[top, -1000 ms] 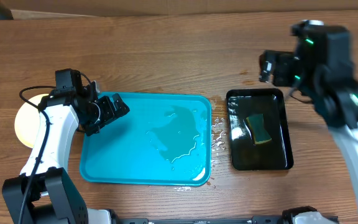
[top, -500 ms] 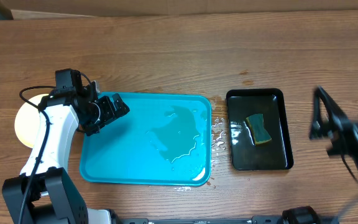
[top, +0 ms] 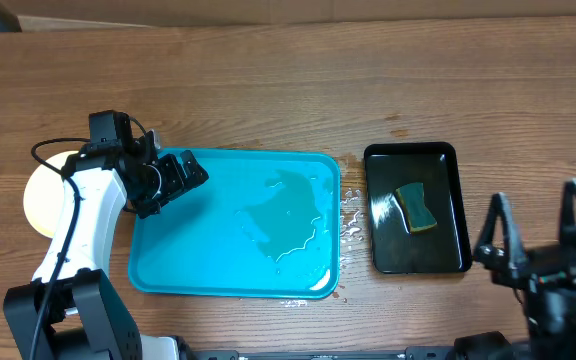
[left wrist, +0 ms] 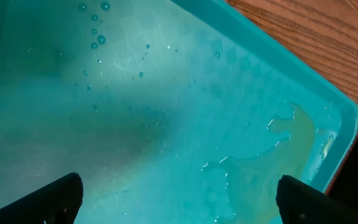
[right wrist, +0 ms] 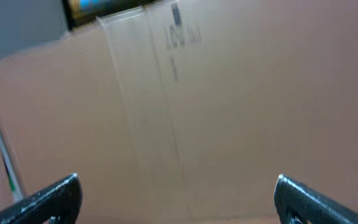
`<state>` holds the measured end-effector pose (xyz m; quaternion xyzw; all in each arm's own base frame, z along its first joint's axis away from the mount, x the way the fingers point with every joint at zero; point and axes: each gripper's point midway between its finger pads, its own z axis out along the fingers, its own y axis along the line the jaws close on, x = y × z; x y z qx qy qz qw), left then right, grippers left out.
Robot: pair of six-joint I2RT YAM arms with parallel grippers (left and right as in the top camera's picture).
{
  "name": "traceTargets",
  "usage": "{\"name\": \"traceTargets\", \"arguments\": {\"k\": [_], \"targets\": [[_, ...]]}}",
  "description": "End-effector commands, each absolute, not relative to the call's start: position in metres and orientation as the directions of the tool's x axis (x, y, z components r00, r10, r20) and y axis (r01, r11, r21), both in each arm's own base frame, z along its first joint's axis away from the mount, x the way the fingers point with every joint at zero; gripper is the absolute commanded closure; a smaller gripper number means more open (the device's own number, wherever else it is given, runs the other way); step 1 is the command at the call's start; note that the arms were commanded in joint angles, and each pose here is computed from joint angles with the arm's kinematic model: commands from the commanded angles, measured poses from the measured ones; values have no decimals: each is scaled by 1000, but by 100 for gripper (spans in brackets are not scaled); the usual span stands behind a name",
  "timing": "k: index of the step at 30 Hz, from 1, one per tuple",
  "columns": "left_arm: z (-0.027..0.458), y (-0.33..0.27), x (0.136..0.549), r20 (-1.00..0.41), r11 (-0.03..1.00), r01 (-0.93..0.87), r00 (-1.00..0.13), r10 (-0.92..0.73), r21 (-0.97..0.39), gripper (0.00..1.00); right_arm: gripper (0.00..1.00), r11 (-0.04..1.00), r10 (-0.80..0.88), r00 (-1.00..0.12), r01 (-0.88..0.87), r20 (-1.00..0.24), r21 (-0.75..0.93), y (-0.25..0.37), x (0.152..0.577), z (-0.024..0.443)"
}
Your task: Clean dirty plates on tray and stack at the side
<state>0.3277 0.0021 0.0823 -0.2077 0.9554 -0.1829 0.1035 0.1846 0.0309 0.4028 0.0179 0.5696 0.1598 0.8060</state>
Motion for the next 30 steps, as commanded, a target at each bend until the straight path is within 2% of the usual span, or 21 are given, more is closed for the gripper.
{"name": "traceTargets", "arguments": {"k": [1, 4, 13, 23, 30], "targets": [[84, 3, 332, -141, 860, -334, -900, -413, -386, 0, 0, 943, 275, 339, -278, -900, 183, 38, 189, 385], [84, 3, 332, -141, 860, -334, -900, -412, -386, 0, 0, 939, 284, 368, -291, -886, 180, 40, 196, 366], [84, 3, 331, -140, 860, -334, -900, -413, -386, 0, 0, 937, 292, 347, -292, -891, 193, 43, 212, 304], [84, 3, 332, -141, 860, -334, -900, -412, -386, 0, 0, 931, 291, 236, -291, -927, 219, 49, 230, 250], [84, 3, 331, -141, 860, -334, -900, -412, -386, 0, 0, 937, 269, 102, -258, -958, 236, 50, 238, 216]]}}
